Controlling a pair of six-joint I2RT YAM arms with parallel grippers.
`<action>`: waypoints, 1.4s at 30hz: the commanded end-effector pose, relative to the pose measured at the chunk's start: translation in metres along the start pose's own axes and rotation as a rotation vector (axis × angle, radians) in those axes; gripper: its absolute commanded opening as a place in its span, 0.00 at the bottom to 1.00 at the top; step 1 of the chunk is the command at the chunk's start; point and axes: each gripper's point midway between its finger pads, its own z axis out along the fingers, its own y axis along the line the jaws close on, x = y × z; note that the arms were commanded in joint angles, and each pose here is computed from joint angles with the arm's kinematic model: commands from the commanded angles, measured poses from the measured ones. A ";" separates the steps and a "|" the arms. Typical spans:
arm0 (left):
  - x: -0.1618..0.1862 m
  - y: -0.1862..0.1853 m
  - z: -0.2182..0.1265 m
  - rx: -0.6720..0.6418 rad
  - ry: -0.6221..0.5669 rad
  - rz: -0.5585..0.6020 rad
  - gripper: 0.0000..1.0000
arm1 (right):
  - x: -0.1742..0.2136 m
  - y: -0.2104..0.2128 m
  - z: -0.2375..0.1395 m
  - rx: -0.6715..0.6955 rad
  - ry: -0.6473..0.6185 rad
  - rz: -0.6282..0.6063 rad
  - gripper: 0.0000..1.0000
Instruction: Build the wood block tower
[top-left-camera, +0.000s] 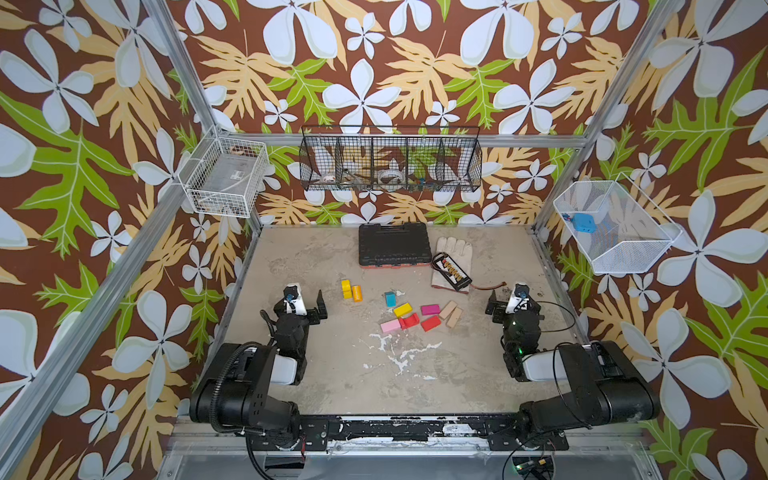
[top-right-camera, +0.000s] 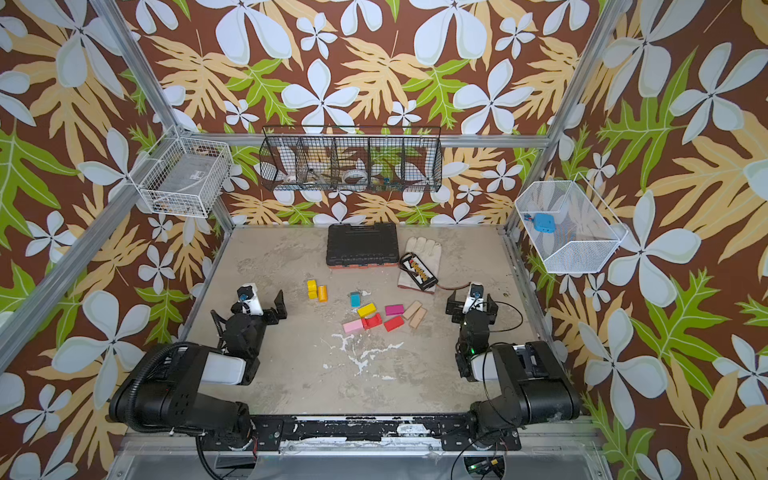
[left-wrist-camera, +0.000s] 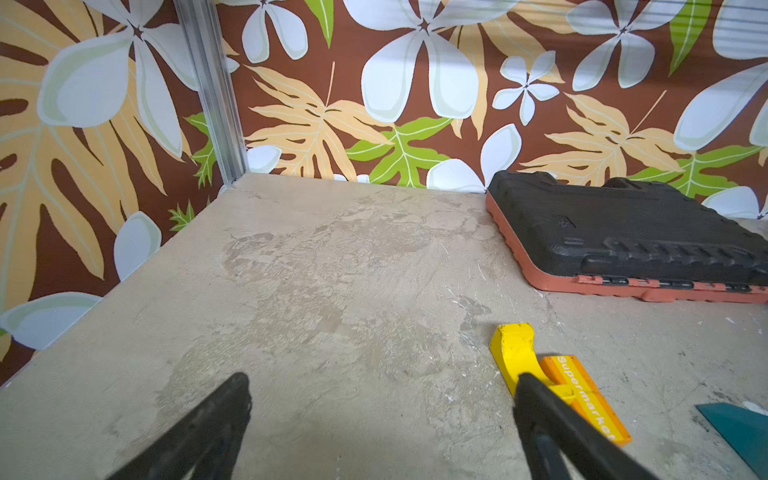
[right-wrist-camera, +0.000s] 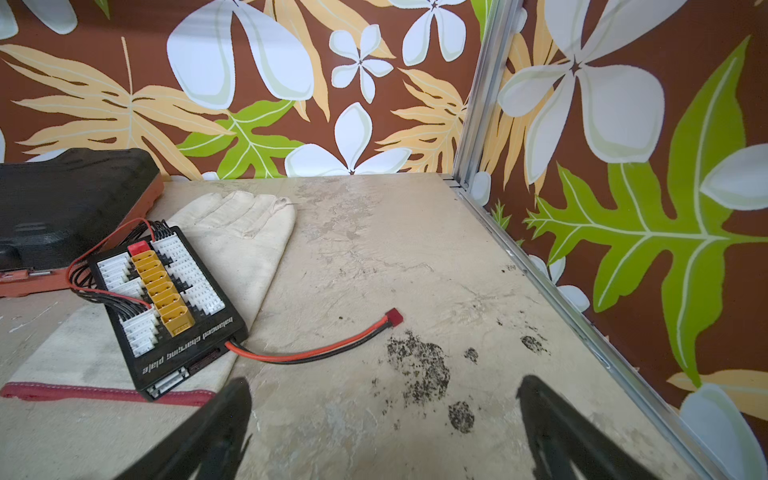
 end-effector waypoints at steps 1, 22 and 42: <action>-0.011 0.000 0.000 0.000 -0.044 -0.008 1.00 | -0.004 0.000 0.000 0.001 -0.014 0.016 1.00; -0.013 -0.020 -0.004 0.114 -0.050 0.034 1.00 | -0.010 -0.001 -0.003 0.006 -0.029 0.011 1.00; -0.042 0.028 -0.071 -0.065 -0.159 -0.515 1.00 | -0.045 -0.022 -0.067 0.003 -0.078 0.513 1.00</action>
